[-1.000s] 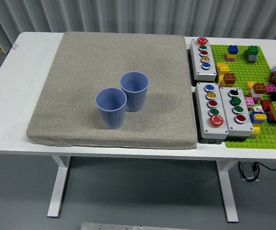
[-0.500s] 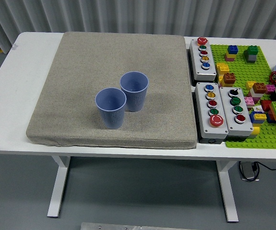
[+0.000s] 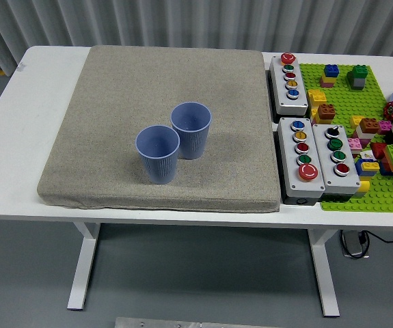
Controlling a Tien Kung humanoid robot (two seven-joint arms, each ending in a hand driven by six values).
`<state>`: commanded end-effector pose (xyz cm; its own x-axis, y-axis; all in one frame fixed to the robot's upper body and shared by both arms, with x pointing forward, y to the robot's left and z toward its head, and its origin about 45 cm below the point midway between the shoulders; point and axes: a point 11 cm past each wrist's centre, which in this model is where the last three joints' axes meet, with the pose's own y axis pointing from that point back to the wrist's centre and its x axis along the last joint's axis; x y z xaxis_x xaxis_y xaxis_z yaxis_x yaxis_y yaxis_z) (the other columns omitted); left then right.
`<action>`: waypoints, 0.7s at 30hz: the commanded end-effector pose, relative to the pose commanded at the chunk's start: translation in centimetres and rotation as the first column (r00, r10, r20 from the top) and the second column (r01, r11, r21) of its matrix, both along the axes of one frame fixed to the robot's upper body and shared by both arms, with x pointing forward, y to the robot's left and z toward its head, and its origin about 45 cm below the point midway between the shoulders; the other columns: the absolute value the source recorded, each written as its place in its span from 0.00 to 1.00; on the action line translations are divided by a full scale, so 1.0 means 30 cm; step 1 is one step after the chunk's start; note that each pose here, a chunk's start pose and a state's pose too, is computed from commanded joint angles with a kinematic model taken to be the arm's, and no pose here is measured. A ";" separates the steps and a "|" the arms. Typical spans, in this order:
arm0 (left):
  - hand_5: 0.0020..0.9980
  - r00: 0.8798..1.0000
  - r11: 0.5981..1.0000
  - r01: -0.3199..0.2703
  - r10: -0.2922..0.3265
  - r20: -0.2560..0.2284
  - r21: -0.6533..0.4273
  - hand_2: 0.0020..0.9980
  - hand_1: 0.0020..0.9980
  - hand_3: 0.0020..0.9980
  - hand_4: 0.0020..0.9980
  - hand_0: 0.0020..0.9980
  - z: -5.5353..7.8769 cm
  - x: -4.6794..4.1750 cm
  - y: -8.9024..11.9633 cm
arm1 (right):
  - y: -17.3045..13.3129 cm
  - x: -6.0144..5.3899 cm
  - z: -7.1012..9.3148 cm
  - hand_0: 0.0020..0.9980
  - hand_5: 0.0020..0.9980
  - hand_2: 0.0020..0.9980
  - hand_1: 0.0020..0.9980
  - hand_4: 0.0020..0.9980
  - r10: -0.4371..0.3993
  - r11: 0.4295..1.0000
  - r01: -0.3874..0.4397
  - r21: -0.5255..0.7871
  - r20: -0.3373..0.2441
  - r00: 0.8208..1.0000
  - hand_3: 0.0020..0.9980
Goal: Pick cup pour cup place
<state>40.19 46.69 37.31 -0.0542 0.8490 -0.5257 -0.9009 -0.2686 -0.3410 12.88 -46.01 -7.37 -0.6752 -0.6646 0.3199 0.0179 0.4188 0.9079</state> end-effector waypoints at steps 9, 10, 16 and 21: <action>1.00 0.999 0.999 -0.046 0.045 0.029 0.018 0.89 0.80 0.89 0.86 0.80 0.029 -0.070 0.060 | 0.000 -0.008 -0.003 0.69 0.12 0.59 0.63 0.00 -0.004 1.000 0.004 0.006 -0.001 1.000 0.57; 1.00 0.998 0.999 -0.051 0.050 0.030 0.019 0.89 0.80 0.89 0.86 0.80 0.030 -0.074 0.065 | 0.000 -0.008 -0.003 0.69 0.12 0.59 0.63 0.00 -0.002 1.000 0.002 0.007 -0.001 1.000 0.57; 1.00 0.997 0.998 -0.063 0.062 0.037 0.029 0.89 0.80 0.89 0.86 0.80 0.035 -0.101 0.080 | 0.002 -0.011 -0.005 0.69 0.12 0.59 0.63 0.00 0.005 1.000 -0.005 0.015 -0.007 1.000 0.57; 1.00 0.997 0.997 -0.069 0.068 0.031 0.042 0.89 0.80 0.89 0.86 0.80 0.029 -0.124 0.088 | 0.000 -0.024 -0.007 0.69 0.12 0.59 0.63 0.00 0.013 1.000 -0.013 0.021 -0.022 1.000 0.57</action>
<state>36.47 49.33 38.17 -0.0981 0.8657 -0.4908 -0.8703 -0.3138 -0.3796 12.17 -46.01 -7.57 -0.6594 -0.6800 0.3206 0.0328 0.4000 0.9159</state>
